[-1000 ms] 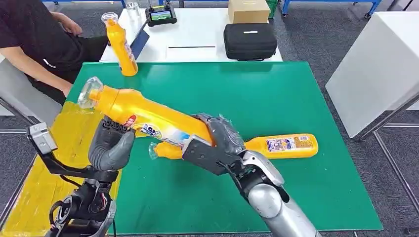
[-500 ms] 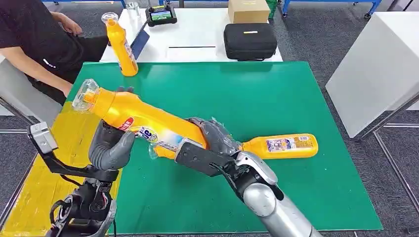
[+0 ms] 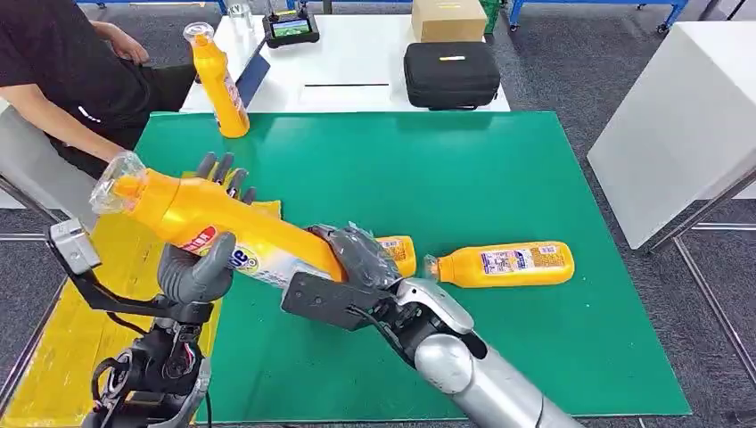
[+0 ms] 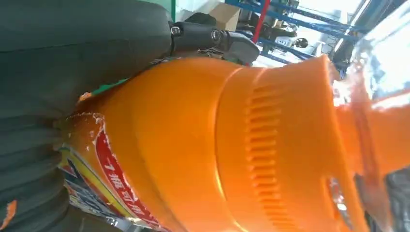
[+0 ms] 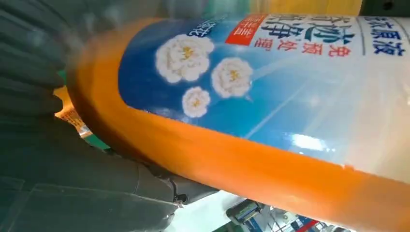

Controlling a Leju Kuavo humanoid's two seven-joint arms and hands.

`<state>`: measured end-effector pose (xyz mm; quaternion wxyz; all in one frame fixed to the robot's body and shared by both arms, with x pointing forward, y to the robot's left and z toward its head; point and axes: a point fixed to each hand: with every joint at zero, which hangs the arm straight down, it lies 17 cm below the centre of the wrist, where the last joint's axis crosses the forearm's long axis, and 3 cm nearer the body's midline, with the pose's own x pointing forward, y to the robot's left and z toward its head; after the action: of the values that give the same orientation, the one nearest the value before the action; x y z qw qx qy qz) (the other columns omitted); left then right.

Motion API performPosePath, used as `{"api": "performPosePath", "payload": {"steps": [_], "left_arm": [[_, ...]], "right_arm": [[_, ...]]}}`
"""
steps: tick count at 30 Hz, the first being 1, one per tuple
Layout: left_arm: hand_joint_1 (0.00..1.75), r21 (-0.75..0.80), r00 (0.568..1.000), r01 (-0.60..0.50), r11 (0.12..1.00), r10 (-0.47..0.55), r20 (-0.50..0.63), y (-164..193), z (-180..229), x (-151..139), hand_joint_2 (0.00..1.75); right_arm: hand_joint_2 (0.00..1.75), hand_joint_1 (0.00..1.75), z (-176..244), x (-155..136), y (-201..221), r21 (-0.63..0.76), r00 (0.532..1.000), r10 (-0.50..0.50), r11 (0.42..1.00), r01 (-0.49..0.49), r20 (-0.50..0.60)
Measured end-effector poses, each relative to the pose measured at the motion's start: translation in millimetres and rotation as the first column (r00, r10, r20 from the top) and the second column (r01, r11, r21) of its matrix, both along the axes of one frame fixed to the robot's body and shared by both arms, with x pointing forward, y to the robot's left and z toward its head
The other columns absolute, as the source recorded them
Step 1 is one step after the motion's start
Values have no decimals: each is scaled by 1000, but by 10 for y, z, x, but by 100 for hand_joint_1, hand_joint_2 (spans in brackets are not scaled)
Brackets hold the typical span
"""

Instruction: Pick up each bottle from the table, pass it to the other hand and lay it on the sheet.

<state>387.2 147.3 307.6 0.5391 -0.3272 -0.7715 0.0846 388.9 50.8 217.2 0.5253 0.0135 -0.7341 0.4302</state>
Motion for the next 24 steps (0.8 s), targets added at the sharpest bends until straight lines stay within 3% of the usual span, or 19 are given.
{"api": "performPosePath", "payload": {"steps": [1, 2, 3, 4, 24], "left_arm": [[0, -2, 1000, -4, 1000, 4, -1, 8, -2, 4, 175], [61, -4, 1000, -8, 1000, 8, -2, 14, -3, 7, 175], [150, -6, 1000, -11, 1000, 11, -2, 19, -3, 9, 175], [175, -7, 1000, -14, 1000, 14, -4, 27, -7, 14, 175], [175, -15, 998, -60, 998, 60, 3, 100, -55, -14, 175]], "right_arm": [[175, 175, -2, 1, 7, -3, 1000, 1, 1000, -1, 0], [175, 175, -4, 2, 15, -5, 1000, 2, 1000, -2, 0], [175, 175, -3, 3, 24, -7, 1000, 4, 1000, -4, 0], [175, 175, -2, -1, 36, -9, 1000, 6, 1000, -6, 1], [175, 175, -81, -47, 129, -42, 999, 35, 999, -35, 1]]}}
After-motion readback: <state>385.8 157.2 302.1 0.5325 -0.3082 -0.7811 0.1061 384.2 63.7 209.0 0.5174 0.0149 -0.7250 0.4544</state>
